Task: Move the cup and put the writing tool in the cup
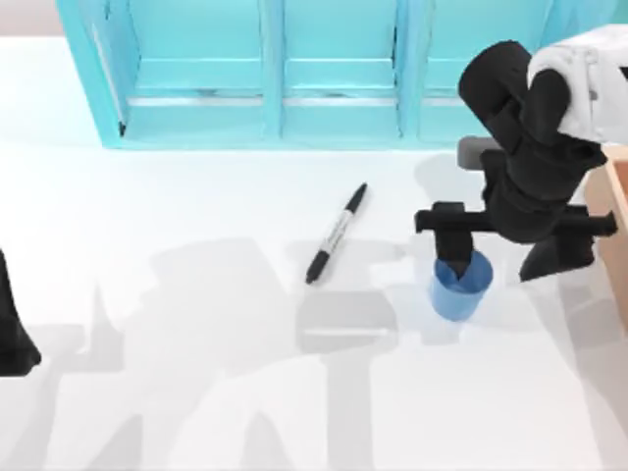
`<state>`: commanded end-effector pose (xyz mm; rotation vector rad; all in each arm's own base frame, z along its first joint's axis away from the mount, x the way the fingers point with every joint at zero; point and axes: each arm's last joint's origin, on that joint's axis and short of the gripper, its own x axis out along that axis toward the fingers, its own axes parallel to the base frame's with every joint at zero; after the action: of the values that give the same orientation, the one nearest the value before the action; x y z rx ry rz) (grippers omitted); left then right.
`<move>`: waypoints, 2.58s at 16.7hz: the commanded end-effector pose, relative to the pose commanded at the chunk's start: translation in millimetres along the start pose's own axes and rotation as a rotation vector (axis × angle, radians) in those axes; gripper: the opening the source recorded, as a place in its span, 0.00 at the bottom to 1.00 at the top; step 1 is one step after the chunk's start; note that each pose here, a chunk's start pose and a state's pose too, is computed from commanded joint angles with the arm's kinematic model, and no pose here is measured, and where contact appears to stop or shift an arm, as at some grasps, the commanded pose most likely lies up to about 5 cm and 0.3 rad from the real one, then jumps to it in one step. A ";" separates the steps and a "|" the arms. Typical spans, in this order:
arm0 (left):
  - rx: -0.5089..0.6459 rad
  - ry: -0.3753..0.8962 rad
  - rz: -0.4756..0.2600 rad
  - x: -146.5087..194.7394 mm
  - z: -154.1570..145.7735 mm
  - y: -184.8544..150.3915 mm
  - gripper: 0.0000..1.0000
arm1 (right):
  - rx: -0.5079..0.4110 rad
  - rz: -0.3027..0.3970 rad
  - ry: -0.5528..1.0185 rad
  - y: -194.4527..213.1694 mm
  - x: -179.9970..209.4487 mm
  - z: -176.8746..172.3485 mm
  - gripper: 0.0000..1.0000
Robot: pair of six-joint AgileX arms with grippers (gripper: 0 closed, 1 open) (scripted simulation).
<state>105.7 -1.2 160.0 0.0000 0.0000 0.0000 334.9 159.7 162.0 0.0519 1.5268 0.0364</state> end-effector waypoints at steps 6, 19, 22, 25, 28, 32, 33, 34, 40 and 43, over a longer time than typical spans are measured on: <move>0.000 0.000 0.000 0.0 0.0 0.0 1.00 | 0.000 0.000 0.000 0.0 0.0 0.0 1.00; 0.000 0.000 0.000 0.0 0.0 0.0 1.00 | -0.007 -0.007 0.022 12.8 -99.7 13.6 1.00; 0.000 0.000 0.000 0.0 0.0 0.0 1.00 | 0.001 -0.003 0.009 9.6 -137.4 9.7 1.00; 0.000 0.000 0.000 0.0 0.0 0.0 1.00 | 0.002 0.000 -0.001 7.8 -149.9 6.9 1.00; 0.000 0.000 0.000 0.0 0.0 0.0 1.00 | -0.003 0.000 0.002 9.6 -148.4 6.6 1.00; 0.000 0.000 0.000 0.0 0.0 0.0 1.00 | 0.035 0.016 -0.008 27.3 -133.2 17.7 1.00; 0.000 0.000 0.000 0.0 0.0 0.0 1.00 | 0.064 0.025 -0.010 36.3 -123.7 23.5 1.00; 0.000 0.000 0.000 0.0 0.0 0.0 1.00 | 0.102 0.035 -0.009 45.9 -112.1 29.7 1.00; 0.000 0.000 0.000 0.0 0.0 0.0 1.00 | 0.396 0.105 0.005 99.8 -29.6 61.0 1.00; 0.000 0.000 0.000 0.0 0.0 0.0 1.00 | 0.450 0.136 -0.007 113.4 -11.3 66.4 1.00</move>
<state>105.7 -1.2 160.0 0.0000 0.0000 0.0000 401.7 271.5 182.5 0.5136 1.4971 -0.1991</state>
